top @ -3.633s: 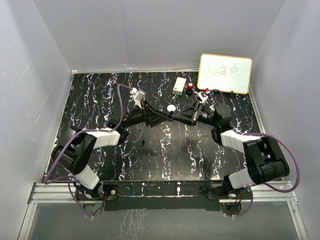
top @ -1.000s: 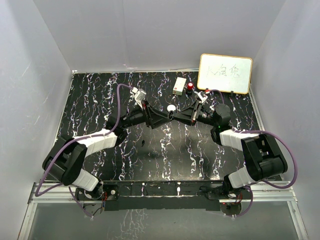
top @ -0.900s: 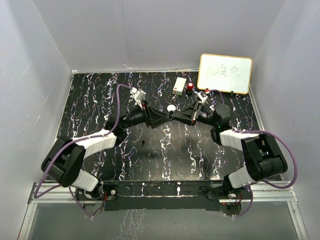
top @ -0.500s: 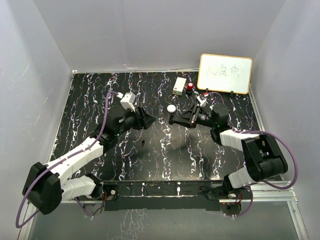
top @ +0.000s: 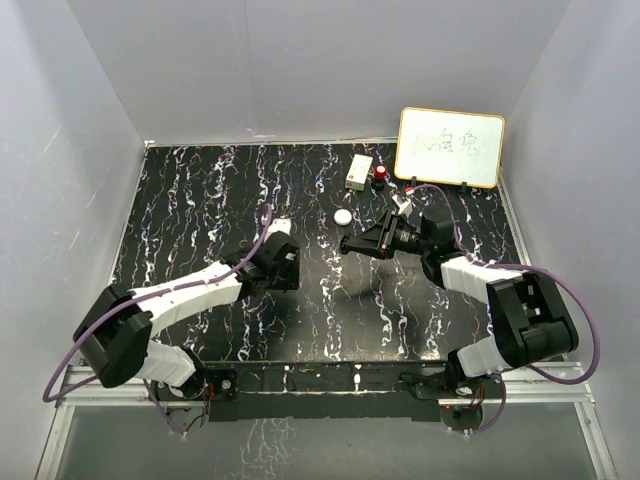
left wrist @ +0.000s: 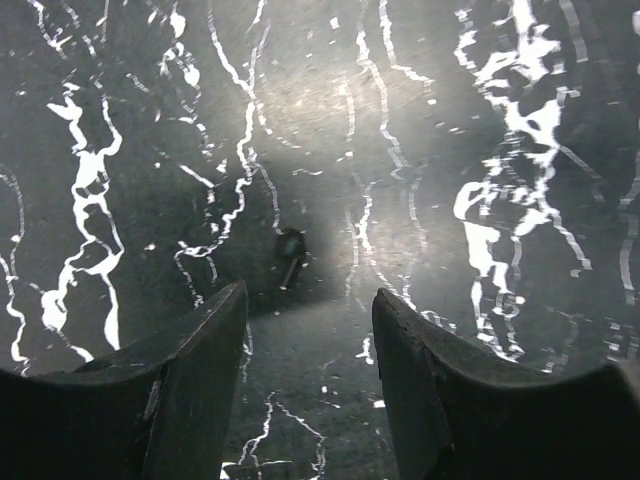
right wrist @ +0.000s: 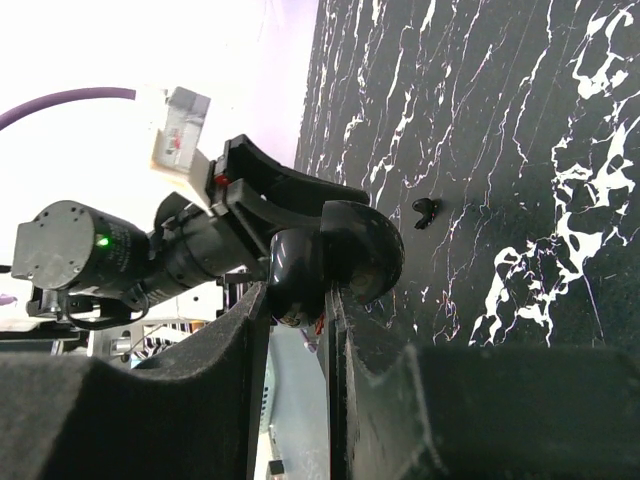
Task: Insert the wireless bluetooth earbuds into the charging case
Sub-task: Pick up the charging case at the center of the board.
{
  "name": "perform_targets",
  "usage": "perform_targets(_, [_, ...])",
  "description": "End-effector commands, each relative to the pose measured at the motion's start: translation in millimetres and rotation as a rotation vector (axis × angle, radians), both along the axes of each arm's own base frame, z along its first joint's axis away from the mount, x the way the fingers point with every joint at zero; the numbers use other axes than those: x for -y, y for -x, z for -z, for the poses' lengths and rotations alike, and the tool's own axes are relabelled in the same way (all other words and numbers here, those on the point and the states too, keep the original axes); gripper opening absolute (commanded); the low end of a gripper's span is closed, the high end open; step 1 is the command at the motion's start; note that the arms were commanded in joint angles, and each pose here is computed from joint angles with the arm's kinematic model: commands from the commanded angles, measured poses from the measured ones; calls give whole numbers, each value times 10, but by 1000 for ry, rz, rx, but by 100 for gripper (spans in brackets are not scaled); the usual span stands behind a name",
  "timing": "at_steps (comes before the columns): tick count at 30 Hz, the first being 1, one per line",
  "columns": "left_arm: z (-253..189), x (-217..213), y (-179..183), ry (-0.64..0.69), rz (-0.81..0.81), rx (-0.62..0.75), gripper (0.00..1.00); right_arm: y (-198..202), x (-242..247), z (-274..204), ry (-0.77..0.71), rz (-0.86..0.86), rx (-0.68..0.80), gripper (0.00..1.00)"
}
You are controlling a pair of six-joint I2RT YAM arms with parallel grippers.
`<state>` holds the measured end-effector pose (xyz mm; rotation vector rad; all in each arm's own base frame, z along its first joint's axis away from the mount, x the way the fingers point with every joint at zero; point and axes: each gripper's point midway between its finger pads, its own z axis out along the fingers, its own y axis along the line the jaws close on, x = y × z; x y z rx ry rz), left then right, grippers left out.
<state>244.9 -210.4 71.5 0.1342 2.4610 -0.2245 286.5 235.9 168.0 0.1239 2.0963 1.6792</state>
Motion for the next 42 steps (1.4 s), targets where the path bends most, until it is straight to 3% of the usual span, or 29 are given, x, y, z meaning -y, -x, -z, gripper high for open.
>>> perform_targets(1, [1,-118,-70,-116,-35,11,51,-20,-17,-292,-17,-10,118,0])
perform_targets(16, [241,-20,-109,-160,5,-34,50,-25,-24,-277,-18,-18,110,0])
perform_targets(42, [481,53,-102,-197,41,-98,35,-14,-19,-235,-17,-13,96,0])
